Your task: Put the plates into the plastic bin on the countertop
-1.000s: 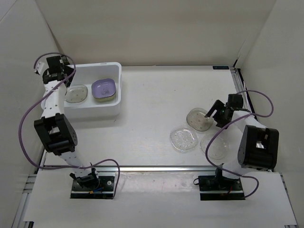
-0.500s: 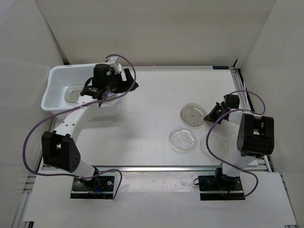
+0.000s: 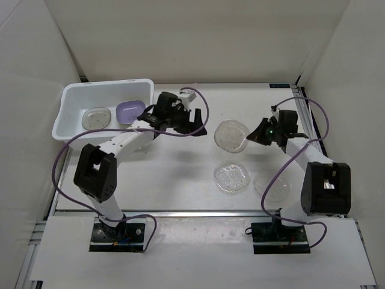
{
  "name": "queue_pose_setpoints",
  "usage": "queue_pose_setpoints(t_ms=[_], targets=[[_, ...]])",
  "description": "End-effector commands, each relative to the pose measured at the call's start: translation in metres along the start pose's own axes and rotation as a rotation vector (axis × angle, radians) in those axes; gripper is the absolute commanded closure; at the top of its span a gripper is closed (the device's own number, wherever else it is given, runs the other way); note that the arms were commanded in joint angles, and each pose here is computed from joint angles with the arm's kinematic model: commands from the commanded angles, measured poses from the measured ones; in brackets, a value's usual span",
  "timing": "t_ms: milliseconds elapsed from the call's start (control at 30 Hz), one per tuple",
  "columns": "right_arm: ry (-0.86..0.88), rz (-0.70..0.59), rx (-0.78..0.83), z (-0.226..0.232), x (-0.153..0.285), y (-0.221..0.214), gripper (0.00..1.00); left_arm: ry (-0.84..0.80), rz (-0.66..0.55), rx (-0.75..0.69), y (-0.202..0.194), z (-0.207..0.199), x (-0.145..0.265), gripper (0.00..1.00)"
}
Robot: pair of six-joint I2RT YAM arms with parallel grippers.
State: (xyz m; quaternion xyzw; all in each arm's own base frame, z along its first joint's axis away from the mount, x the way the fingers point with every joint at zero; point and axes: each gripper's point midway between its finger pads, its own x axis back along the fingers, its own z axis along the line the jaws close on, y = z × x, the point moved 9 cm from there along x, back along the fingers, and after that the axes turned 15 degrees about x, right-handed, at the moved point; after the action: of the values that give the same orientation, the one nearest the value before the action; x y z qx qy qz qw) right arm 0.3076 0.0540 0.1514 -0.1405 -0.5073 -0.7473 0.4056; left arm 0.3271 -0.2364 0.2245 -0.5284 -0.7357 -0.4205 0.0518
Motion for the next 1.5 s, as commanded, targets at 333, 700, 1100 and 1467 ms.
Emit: queue_pose_setpoints(t_ms=[333,700,1100,1467], targets=[[0.208,-0.044,0.224,0.075,0.023,0.029,1.00,-0.030,-0.043,-0.107,0.012,-0.035,-0.024,0.68],[0.261,-0.055,0.301,0.095,0.018,0.040,1.00,-0.019,-0.035,-0.132,0.011,-0.032,-0.026,0.67],[0.243,-0.047,0.286,0.100,0.009,0.053,0.66,0.113,-0.172,-0.101,0.035,-0.032,-0.006,0.90],[0.209,-0.115,0.270,0.102,0.004,0.089,0.01,0.394,-0.669,0.272,0.107,0.061,0.151,0.90]])
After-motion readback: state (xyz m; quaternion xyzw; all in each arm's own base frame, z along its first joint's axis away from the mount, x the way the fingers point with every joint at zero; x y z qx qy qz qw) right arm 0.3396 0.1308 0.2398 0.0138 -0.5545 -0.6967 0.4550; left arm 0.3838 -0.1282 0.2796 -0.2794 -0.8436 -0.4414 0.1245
